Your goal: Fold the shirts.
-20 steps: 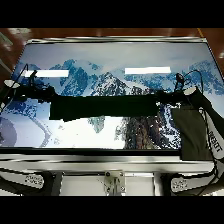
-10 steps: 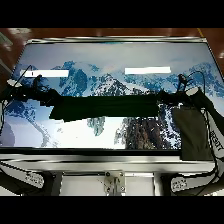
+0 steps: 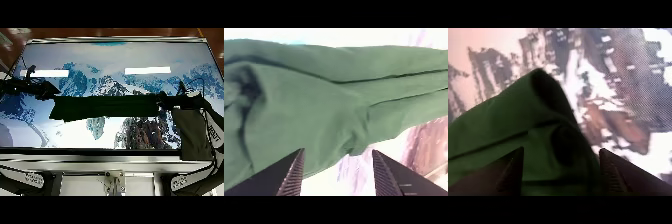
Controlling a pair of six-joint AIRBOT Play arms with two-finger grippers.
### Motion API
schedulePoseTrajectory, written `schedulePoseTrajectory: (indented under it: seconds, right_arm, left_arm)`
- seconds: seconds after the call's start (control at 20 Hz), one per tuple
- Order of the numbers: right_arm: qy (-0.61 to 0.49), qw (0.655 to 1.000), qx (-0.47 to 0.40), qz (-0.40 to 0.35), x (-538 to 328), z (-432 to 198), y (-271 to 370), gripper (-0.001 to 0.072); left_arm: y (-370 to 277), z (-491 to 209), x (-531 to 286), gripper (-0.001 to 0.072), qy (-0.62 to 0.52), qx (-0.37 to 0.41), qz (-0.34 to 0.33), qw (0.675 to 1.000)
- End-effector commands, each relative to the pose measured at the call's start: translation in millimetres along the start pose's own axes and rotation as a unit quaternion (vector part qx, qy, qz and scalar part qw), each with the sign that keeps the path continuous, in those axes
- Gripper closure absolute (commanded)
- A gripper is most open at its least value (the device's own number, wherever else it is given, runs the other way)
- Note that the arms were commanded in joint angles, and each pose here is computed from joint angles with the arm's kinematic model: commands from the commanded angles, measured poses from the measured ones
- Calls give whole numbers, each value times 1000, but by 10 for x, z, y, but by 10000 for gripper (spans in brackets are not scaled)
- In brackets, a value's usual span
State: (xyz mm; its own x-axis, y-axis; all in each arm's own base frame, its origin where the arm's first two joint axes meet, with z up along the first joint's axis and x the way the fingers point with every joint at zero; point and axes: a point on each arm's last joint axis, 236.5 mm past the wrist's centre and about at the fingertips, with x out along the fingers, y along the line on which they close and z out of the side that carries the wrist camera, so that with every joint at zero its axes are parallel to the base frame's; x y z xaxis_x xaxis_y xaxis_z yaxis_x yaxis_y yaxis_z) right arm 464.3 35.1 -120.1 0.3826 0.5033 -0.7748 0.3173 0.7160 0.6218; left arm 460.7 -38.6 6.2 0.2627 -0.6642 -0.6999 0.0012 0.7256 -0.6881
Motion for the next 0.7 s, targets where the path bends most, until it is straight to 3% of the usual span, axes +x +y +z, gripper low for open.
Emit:
schedulePoseTrajectory:
  seconds: [0.0, 0.15, 0.25, 0.3, 0.45, 0.65]
  right_arm:
    - [27, 999, 2, 18, 193, -140, 163, 254]
    - [33, 998, -37, 37, 89, -80, 370, 646]
    - [28, 994, -89, 57, -131, 11, 606, 648]
    - [20, 992, -105, 65, -269, 59, 741, 648]
    - [-8, 986, -143, 87, -749, 78, 1170, 648]
    - [-4, 979, -172, 112, -1295, -189, 1581, 648]
  left_arm:
    - [-269, 28, -27, 193, -9, 23, -26, 999]
    - [-418, -9, 63, 215, 0, 39, -33, 999]
    - [-541, -23, 187, 281, 3, 52, -33, 998]
    - [-626, -20, 274, 402, 2, 62, -33, 998]
    - [-975, -33, 645, 591, -5, 99, -31, 995]
    - [-1588, -259, 1348, 606, -5, 134, -36, 990]
